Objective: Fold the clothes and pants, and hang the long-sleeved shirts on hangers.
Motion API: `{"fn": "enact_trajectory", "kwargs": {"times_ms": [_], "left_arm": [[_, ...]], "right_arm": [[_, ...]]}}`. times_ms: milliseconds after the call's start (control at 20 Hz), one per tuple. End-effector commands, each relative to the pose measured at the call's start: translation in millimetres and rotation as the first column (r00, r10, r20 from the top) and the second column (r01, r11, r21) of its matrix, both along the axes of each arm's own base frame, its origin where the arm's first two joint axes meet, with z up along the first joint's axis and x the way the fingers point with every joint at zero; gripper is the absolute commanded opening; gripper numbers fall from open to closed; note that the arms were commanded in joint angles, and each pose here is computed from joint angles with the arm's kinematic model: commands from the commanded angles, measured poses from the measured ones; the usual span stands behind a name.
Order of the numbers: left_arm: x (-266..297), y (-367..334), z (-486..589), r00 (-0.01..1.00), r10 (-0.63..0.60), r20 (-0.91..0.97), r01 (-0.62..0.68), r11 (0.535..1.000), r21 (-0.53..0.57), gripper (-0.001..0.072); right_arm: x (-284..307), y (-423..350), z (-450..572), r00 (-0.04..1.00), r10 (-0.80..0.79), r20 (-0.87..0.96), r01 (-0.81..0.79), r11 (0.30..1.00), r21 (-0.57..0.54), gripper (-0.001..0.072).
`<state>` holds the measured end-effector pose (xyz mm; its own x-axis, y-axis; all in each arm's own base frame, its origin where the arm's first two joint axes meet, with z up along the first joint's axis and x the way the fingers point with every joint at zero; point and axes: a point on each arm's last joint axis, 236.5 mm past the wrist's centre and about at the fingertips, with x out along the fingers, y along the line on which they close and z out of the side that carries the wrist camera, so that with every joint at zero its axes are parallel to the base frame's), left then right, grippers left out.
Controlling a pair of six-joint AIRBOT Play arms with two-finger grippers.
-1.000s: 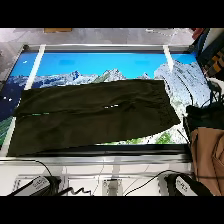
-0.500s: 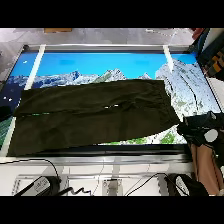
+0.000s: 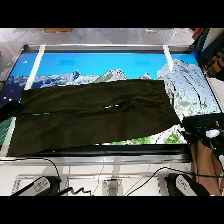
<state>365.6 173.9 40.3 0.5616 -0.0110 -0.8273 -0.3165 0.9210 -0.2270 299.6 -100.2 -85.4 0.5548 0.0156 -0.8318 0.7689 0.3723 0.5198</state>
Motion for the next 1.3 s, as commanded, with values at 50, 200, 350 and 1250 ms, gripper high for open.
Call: {"fn": "enact_trajectory", "kwargs": {"times_ms": [50, 200, 350, 1250], "left_arm": [[8.7, 7.9, 4.4, 0.999, 0.021, 0.04, -0.022, 0.999, 0.026, 0.0714], [-0.4, 19.3, -1.3, 1.0, 0.013, -0.005, -0.012, 0.996, 0.09, 0.07], [-17.4, 31.5, -10.3, 0.995, 0.049, -0.084, -0.038, 0.991, 0.131, 0.0562], [-178.7, 51.0, -76.2, 0.822, 0.26, -0.506, -0.324, 0.945, -0.04, 0.0655]], "right_arm": [[16.5, -4.2, -4.0, 0.998, 0.015, 0.065, -0.019, 0.999, 0.048, 0.0485], [15.5, 13.6, -23.7, 0.995, 0.087, 0.041, -0.091, 0.99, 0.109, 0.0485], [23.2, 15.0, -20.4, 0.981, 0.175, 0.088, -0.18, 0.982, 0.049, 0.0462], [53.3, 5.5, -2.0, 0.975, 0.075, 0.21, -0.083, 0.996, 0.028, 0.0416]]}}
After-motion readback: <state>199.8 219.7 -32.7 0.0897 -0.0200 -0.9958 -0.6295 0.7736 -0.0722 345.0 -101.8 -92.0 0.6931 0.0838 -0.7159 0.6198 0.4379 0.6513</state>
